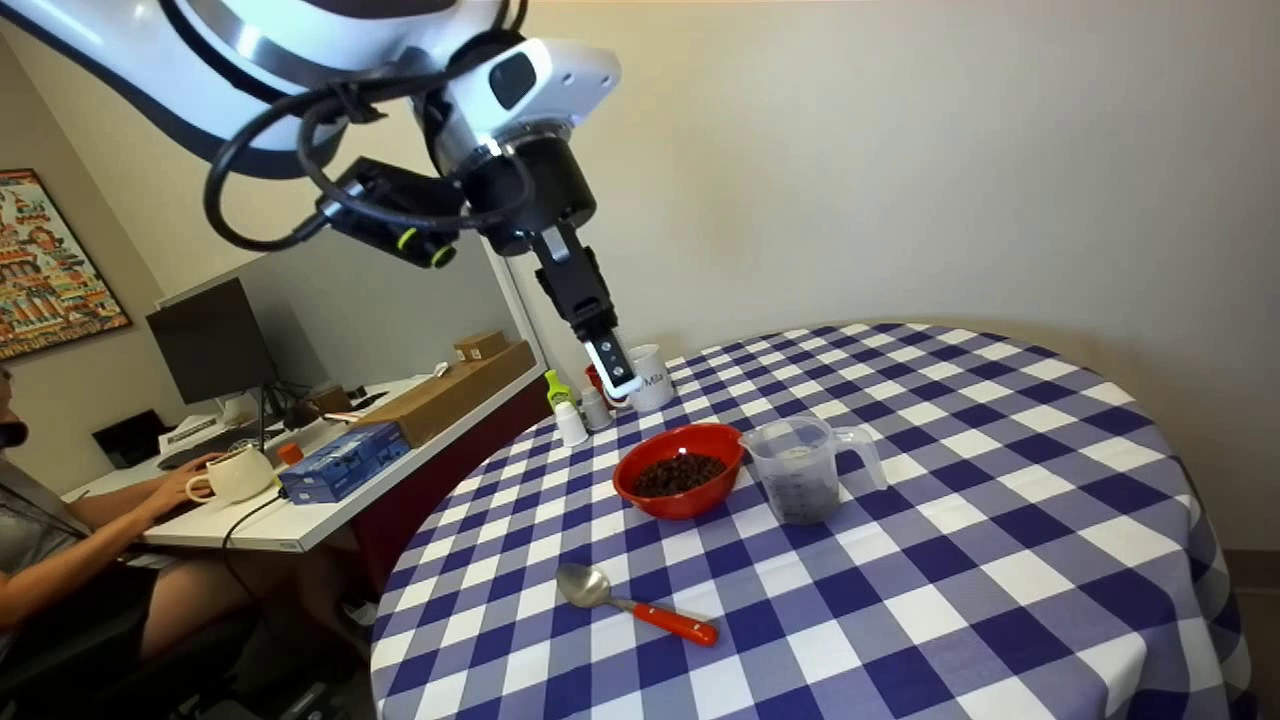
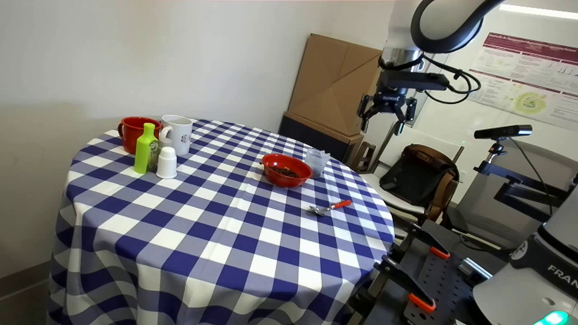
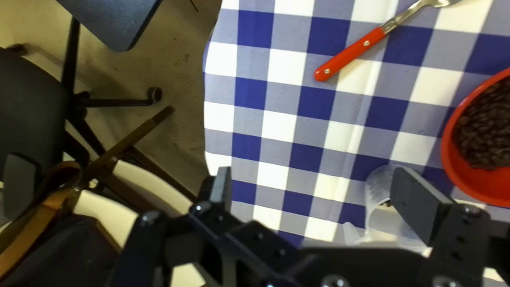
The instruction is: Pick up the spoon, take one spoon of the objects from the red bowl and it in the measuring cup
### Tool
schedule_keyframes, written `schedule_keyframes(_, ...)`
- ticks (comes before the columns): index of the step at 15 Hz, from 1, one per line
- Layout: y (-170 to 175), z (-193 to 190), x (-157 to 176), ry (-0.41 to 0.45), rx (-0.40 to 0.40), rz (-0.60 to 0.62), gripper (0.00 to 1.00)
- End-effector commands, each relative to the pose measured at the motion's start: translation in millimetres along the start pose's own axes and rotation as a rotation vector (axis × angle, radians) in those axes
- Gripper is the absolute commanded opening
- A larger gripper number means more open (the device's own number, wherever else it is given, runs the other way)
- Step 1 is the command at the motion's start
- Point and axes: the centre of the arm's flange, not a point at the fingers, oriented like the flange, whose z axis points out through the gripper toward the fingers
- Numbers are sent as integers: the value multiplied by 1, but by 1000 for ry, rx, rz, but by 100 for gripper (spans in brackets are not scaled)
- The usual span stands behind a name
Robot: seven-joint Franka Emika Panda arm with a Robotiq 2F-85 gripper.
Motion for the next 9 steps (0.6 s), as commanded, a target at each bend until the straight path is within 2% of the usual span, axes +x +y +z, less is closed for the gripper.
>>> schedule_keyframes(1,14,-51,-14,-67,160,-107,100)
schedule_keyframes(2,10,-58,-14,-103,195,-135,100)
schedule_keyframes(3,5,-38,-10,-52,143,-81,100)
schedule_keyframes(5,6,-51,-14,-71,189,-114,100)
schedule_keyframes(9,6,-51,-15,-74,193,-124,100)
